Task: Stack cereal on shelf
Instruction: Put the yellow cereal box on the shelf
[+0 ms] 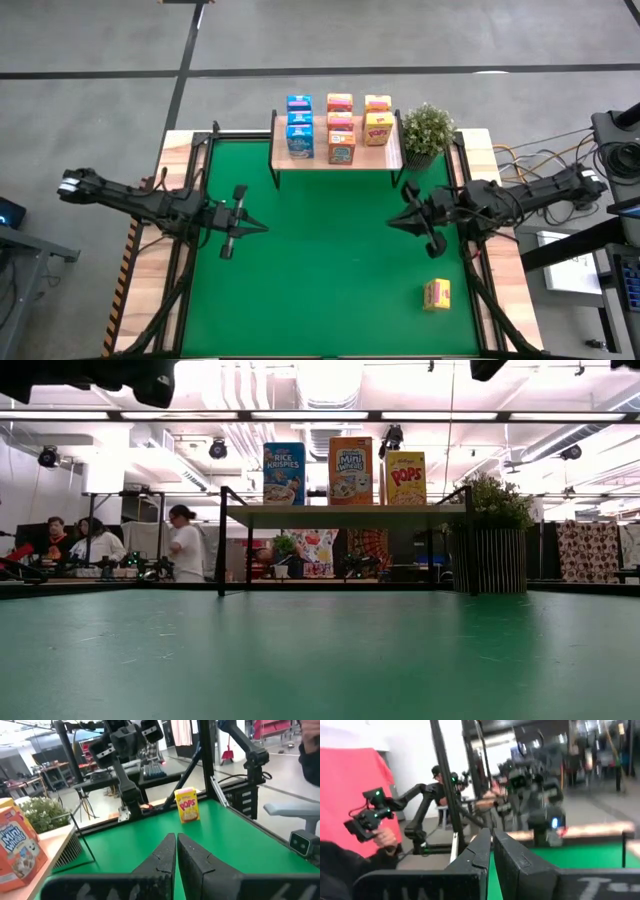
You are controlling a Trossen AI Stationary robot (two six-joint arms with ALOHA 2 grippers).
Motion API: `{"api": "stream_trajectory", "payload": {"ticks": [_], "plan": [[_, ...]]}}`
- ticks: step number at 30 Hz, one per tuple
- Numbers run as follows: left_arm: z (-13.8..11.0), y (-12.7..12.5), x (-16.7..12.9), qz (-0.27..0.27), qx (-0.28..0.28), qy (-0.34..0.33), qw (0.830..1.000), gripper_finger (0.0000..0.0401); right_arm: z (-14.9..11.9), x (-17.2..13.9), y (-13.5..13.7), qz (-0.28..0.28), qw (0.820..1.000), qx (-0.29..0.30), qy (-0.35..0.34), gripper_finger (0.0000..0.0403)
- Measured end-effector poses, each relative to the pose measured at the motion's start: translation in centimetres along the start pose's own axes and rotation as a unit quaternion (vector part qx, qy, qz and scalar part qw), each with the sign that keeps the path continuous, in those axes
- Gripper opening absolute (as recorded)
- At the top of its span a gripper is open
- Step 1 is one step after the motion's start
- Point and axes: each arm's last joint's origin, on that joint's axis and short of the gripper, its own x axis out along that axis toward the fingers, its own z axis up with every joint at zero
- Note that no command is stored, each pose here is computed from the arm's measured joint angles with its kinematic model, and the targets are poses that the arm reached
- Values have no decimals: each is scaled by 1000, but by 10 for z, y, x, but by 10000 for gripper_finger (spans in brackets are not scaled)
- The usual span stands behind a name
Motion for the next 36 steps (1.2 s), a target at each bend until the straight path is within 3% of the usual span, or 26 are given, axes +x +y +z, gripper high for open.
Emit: {"api": "stream_trajectory", "payload": {"ticks": [5, 10, 12, 16, 20, 23, 27, 32, 36], "plan": [[0, 0, -2, 1, -5, -5, 1000, 0, 13, 17, 4, -76, 984, 126, 97, 12], [4, 1, 0, 2, -9, -8, 1000, 0, 27, 25, 1, -229, 923, 236, 200, 12], [7, 2, 0, 2, -9, -10, 1000, 0, 31, 26, 0, -286, 893, 255, 237, 12], [9, 2, 2, 2, -9, -10, 1000, 0, 36, 28, 2, -344, 822, 322, 320, 12], [9, 2, 3, 4, -8, -8, 1000, 0, 32, 32, 9, -384, 728, 400, 404, 12], [9, 2, 3, 5, -5, -7, 1000, 0, 24, 34, 20, -398, 641, 448, 479, 12], [9, 2, 4, 5, -6, -6, 1000, 0, 17, 37, 34, -440, 552, 452, 546, 12], [8, 2, 4, 5, -9, -5, 1000, 0, 5, 35, 54, -484, 492, 443, 572, 12], [8, 2, 4, 5, -9, -5, 1000, 0, -8, 30, 75, -482, 482, 446, 581, 12]]}}
